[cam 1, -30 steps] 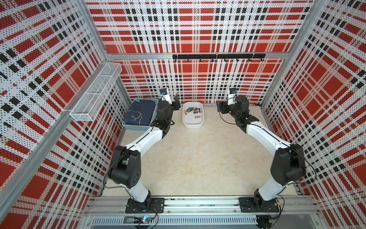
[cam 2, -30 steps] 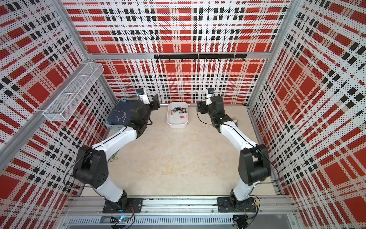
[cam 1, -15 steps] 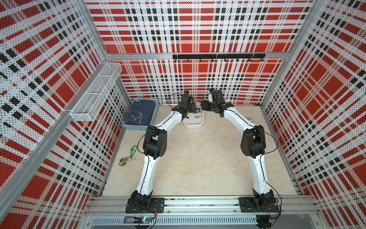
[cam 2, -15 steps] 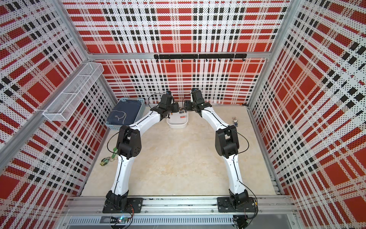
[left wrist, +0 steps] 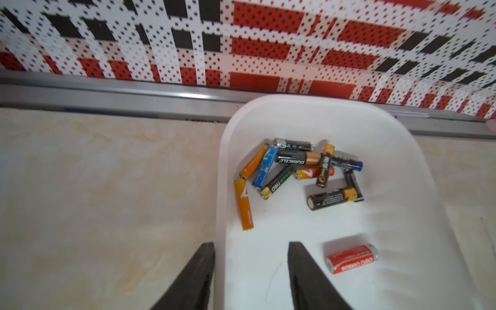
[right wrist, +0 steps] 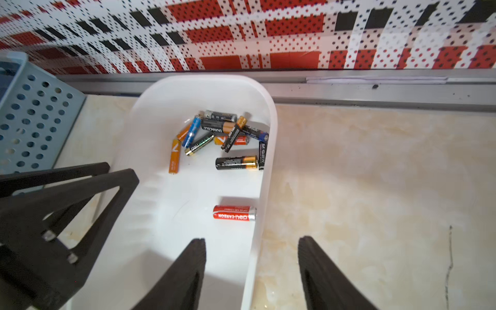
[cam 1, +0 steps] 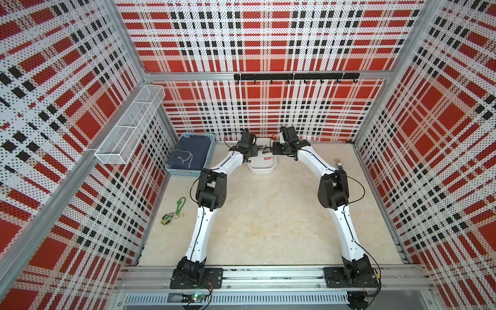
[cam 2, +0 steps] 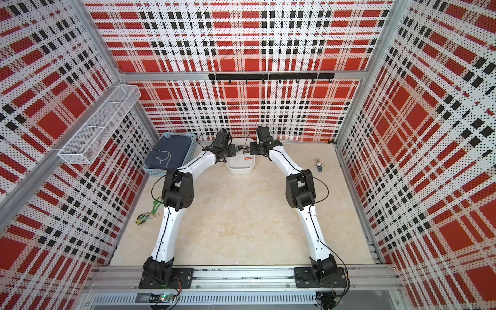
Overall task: Take the batteries out of the storage box
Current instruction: Move the storage box to the center of the board.
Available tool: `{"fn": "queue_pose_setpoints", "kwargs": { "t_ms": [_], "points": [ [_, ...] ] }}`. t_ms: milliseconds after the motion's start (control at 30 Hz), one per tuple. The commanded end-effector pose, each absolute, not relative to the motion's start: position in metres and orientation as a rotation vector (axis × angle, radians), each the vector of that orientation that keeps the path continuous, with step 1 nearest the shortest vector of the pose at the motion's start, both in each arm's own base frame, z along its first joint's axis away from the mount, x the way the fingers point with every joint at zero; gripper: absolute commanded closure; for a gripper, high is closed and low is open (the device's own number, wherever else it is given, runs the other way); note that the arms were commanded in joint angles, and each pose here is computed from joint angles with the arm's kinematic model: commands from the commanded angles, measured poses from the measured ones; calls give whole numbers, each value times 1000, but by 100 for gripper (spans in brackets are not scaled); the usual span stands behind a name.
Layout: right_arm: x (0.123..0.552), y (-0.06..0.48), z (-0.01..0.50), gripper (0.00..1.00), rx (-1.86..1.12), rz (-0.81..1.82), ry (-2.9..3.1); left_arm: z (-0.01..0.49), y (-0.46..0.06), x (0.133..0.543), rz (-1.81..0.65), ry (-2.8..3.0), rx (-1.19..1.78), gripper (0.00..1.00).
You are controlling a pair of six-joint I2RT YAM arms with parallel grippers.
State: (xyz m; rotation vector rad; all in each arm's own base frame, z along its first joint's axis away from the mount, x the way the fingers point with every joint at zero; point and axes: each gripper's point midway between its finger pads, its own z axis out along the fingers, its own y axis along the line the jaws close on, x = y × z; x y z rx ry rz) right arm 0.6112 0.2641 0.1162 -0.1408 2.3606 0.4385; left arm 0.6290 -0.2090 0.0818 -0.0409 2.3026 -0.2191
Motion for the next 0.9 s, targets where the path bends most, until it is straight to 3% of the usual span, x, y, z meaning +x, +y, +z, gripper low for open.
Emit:
{"fn": "queue_pose_setpoints", "kwargs": {
  "t_ms": [0, 167, 433, 733, 867],
  "points": [
    [608, 275, 105, 42, -165, 465, 2383, 65, -215, 627, -223, 2334, -7, 57],
    [605, 279, 88, 49, -172, 456, 2410, 53, -218, 625, -222, 2353, 8, 77],
    [603, 280, 79, 63, -150, 426, 2430, 51, -224, 624, -223, 2351, 20, 100],
    [575, 265, 108, 100, -74, 395, 2451, 86, -236, 598, -262, 2344, 1, 100],
    [540, 255, 120, 100, -44, 380, 2491, 100, -243, 559, -290, 2370, -40, 100]
  ]
}}
